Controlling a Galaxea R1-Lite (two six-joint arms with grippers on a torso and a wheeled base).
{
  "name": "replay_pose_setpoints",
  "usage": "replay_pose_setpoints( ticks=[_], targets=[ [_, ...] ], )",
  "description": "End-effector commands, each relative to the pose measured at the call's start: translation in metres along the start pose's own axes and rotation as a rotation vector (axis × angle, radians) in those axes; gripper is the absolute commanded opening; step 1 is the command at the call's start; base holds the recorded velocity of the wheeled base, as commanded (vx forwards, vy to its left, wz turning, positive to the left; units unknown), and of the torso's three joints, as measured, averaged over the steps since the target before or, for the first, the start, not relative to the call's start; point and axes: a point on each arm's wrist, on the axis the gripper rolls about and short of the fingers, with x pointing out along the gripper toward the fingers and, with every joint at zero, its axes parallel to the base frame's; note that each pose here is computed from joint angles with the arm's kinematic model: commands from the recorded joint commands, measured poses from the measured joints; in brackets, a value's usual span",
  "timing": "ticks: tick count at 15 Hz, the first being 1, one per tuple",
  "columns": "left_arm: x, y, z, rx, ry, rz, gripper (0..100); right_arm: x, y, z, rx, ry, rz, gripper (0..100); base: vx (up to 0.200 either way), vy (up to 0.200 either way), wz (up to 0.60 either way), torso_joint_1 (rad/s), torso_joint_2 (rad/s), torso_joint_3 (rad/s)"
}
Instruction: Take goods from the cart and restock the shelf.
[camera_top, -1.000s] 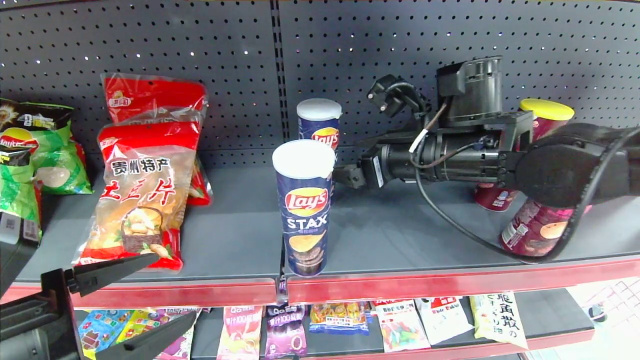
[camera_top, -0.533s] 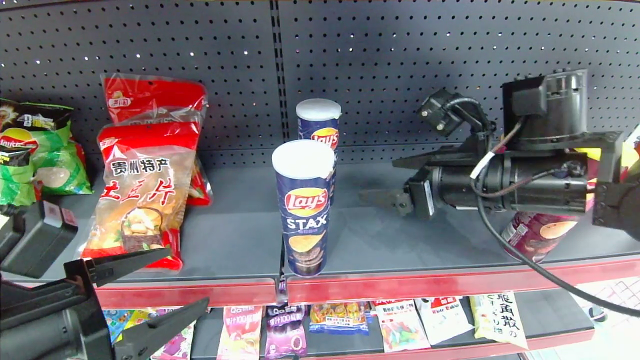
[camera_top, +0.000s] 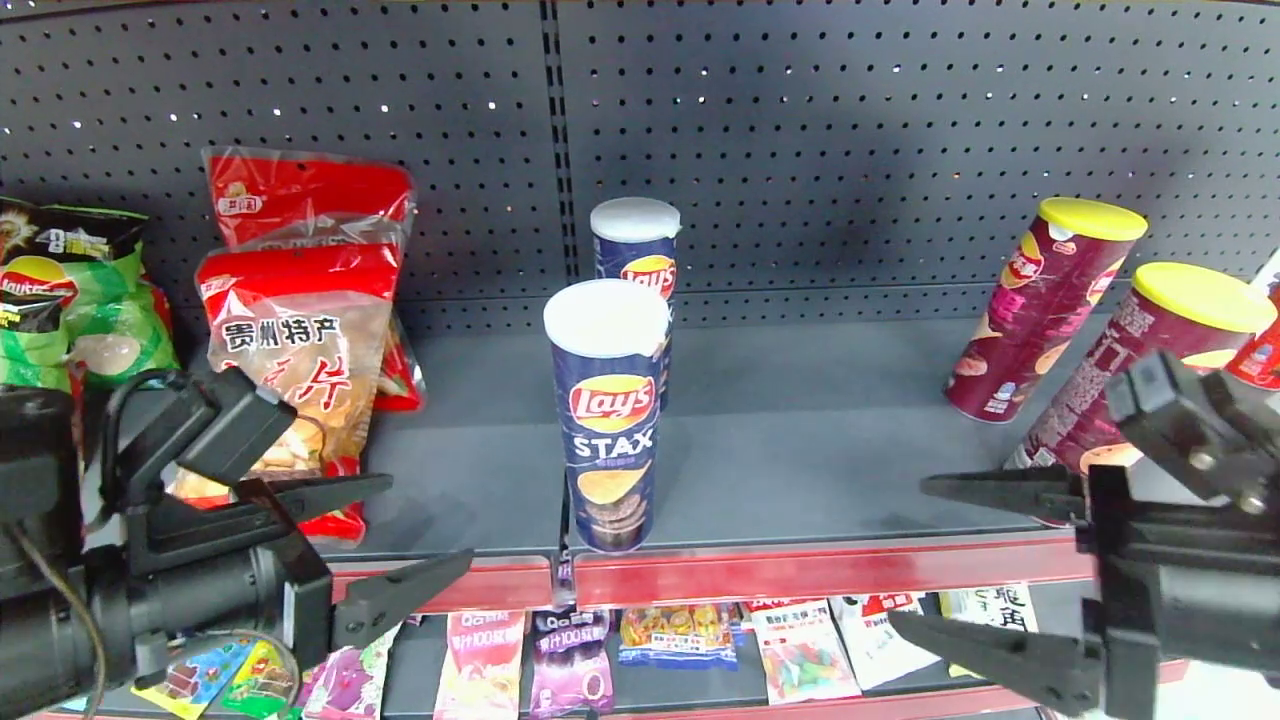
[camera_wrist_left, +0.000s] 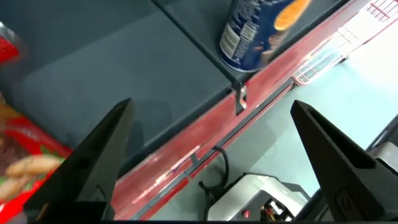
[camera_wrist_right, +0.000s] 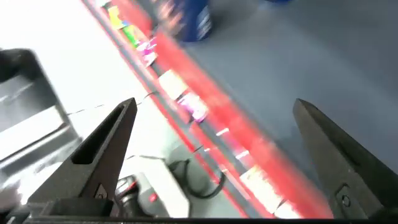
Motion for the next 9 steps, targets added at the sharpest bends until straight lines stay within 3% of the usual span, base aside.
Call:
replay_pose_setpoints(
  ticks=[1,3,4,9],
  targets=[
    [0.029,0.008,-0.003,-0.022,0.076,0.006,100,-0.037,0.014,-0.020,-0.006,-0.069,-0.033,100,0.000,0.000,0.00,0.000,0.00,0.000],
    [0.036,0.011,-0.003,-0.023,0.093,0.006,100,-0.042,0.010,-0.020,0.021,-0.078,-0.127,100,0.000,0.000,0.00,0.000,0.00,0.000],
    [0.042,0.013,-0.004,-0.002,0.111,0.008,100,-0.048,0.008,-0.018,0.045,-0.099,-0.160,100,0.000,0.000,0.00,0.000,0.00,0.000],
    [0.070,0.016,0.004,0.025,0.132,-0.014,100,-0.054,0.008,-0.020,0.061,-0.119,-0.190,100,0.000,0.000,0.00,0.000,0.00,0.000]
  ],
)
